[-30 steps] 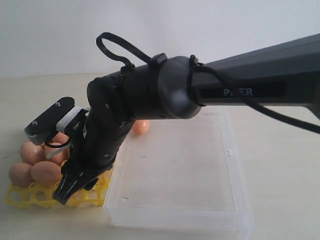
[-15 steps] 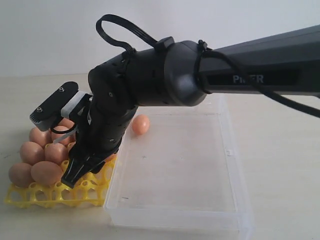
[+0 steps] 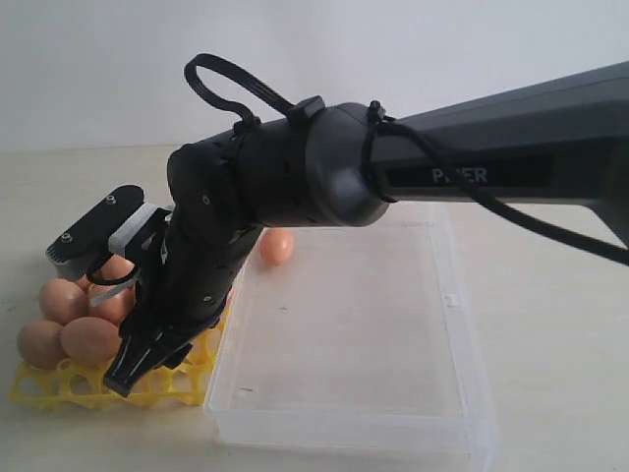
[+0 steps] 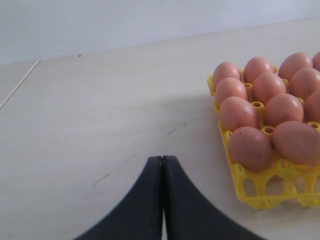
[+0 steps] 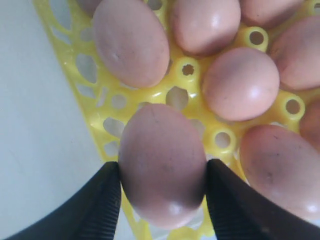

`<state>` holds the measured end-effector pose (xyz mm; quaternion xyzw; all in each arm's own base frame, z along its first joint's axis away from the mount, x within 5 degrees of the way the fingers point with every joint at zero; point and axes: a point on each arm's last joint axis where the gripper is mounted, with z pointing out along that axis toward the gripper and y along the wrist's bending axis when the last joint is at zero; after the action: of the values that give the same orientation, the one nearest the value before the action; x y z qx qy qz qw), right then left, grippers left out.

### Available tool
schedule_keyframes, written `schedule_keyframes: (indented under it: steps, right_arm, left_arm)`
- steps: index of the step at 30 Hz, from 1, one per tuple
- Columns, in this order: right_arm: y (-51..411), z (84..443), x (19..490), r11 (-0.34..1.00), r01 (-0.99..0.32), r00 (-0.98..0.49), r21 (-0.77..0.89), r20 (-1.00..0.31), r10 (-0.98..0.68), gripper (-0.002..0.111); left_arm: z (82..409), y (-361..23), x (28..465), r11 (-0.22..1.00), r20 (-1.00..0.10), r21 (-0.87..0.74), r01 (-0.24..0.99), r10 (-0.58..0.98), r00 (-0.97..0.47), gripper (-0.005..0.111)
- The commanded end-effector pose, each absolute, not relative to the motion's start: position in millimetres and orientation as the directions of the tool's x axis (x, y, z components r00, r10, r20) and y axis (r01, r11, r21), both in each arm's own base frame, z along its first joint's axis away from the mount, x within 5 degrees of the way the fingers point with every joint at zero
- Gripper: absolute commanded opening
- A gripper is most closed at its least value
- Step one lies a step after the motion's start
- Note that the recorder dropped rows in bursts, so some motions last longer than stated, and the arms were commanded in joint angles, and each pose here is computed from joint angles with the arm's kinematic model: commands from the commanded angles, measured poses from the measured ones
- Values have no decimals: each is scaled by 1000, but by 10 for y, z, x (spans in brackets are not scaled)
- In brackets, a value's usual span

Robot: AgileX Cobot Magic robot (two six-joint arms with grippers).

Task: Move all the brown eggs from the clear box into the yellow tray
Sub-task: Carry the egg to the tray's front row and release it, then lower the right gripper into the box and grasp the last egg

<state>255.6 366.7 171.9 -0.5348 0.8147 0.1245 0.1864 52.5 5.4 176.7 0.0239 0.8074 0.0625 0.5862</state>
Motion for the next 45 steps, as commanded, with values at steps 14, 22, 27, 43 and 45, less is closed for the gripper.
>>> schedule_keyframes:
  steps: [14,22,27,43,45]
  right_arm:
    - [3686,1729,2559,382,-924,-341,-1,-447,-827,48]
    - [3680,1728,2566,376,-927,-331,-14,-444,-833,59]
    - [3662,1769,2582,378,-925,-321,-43,-446,-835,58]
    - [2793,1964,3473,869,-488,-730,-88,-504,-461,52]
    - [2667,1777,3644,913,-405,-780,-51,-501,-375,52]
  left_arm:
    - [1792,50,524,992,-950,122,-32,107,-293,0]
    - [1792,50,524,992,-950,122,-32,107,-293,0]
    - [1792,50,524,992,-950,122,-32,107,-293,0]
    - [1792,50,524,992,-950,122,-32,107,-293,0]
    - [1792,50,524,992,-950,122,-32,107,-293,0]
